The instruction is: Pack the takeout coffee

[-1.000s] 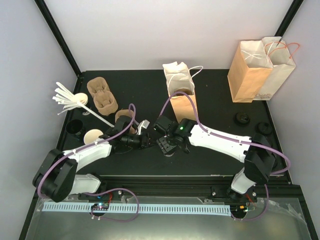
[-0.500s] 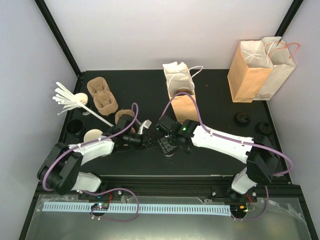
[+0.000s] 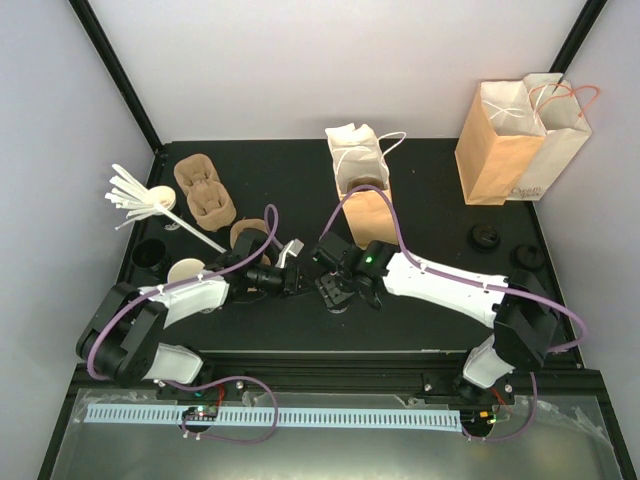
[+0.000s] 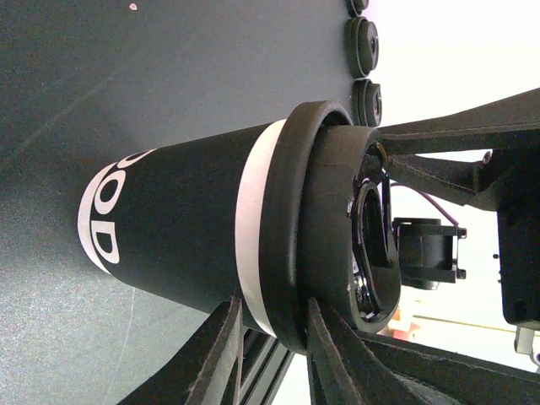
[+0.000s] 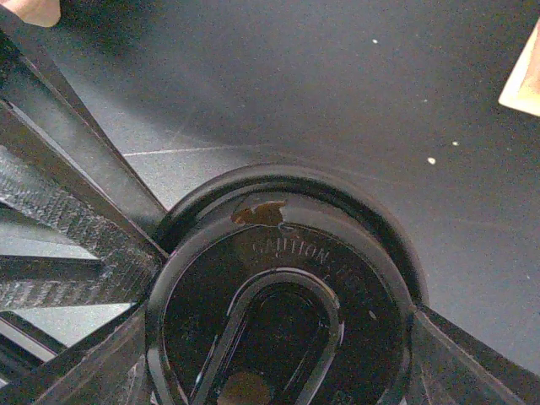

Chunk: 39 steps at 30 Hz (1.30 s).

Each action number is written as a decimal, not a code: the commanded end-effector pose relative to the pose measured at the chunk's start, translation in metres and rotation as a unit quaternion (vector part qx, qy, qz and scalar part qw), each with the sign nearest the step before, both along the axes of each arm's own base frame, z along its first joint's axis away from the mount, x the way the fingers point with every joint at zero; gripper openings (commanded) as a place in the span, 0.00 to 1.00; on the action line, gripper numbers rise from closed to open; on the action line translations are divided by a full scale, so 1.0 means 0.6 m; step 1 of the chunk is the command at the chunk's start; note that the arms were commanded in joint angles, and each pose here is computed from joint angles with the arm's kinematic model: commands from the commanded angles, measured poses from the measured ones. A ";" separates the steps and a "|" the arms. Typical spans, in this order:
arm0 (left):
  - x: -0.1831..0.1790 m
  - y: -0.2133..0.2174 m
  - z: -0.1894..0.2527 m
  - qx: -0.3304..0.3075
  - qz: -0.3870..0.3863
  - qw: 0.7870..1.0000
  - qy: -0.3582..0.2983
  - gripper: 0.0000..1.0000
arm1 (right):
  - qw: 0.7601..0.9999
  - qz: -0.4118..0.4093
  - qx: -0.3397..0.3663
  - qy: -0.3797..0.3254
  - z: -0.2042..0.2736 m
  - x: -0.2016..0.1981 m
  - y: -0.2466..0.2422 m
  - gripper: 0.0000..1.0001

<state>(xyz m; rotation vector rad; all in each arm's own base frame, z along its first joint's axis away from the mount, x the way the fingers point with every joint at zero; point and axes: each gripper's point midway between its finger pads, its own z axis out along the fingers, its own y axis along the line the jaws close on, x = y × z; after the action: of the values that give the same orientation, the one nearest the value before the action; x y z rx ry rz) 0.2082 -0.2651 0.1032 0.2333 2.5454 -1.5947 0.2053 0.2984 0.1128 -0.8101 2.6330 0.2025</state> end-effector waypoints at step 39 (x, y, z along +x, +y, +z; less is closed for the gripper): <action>0.044 0.054 0.069 0.012 0.039 0.998 -0.042 0.62 | 0.970 0.218 -0.108 -0.024 0.005 -0.027 0.041 0.76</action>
<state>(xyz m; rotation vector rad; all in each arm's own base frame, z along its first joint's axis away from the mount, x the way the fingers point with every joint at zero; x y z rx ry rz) 0.2360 -0.2265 0.1421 0.1321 2.4854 -1.4384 0.1965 0.3337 0.1247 -1.3291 2.4205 0.0942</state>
